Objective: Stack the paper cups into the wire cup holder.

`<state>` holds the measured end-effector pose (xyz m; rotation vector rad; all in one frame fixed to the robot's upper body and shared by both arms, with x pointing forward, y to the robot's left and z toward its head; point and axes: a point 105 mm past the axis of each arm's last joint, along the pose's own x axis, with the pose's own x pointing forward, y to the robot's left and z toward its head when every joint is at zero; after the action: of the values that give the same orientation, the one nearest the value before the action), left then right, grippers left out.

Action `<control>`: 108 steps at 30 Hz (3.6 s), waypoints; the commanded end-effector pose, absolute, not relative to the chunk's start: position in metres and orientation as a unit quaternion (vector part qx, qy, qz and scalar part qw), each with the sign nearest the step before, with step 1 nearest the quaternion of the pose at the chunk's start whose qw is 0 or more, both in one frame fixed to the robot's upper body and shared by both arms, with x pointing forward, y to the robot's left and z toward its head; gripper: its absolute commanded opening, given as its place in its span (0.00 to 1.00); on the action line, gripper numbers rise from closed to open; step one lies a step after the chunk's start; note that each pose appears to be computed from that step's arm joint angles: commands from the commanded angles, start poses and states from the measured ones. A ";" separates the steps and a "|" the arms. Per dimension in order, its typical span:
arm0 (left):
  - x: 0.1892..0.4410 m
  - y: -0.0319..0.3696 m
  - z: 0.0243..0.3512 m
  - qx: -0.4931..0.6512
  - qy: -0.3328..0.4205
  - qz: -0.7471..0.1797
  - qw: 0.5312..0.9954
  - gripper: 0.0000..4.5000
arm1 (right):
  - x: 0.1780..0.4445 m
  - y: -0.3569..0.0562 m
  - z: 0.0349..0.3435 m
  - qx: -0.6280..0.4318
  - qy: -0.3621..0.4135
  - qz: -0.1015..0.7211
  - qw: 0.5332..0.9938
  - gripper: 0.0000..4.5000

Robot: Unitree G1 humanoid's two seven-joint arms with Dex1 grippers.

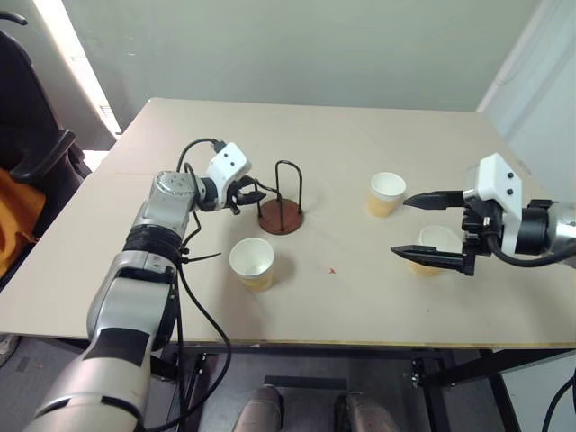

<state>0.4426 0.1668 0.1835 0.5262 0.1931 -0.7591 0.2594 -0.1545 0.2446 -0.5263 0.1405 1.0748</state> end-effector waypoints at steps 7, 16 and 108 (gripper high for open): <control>0.418 0.134 0.225 0.202 0.025 -0.490 0.848 0.01 | 0.239 -0.168 0.250 -0.260 0.094 0.528 0.803 1.00; 0.370 0.081 0.220 0.210 0.044 -0.623 0.752 0.01 | 0.226 -0.191 0.226 -0.278 0.176 0.537 0.777 1.00; 0.275 0.144 0.254 0.273 0.076 -0.580 0.764 1.00 | 0.277 -0.101 0.257 -0.469 0.083 0.712 0.515 0.01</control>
<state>0.2791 0.1427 0.2439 0.5617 0.2018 -1.2767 0.2797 -0.1025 0.2514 -1.0905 0.2310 1.7040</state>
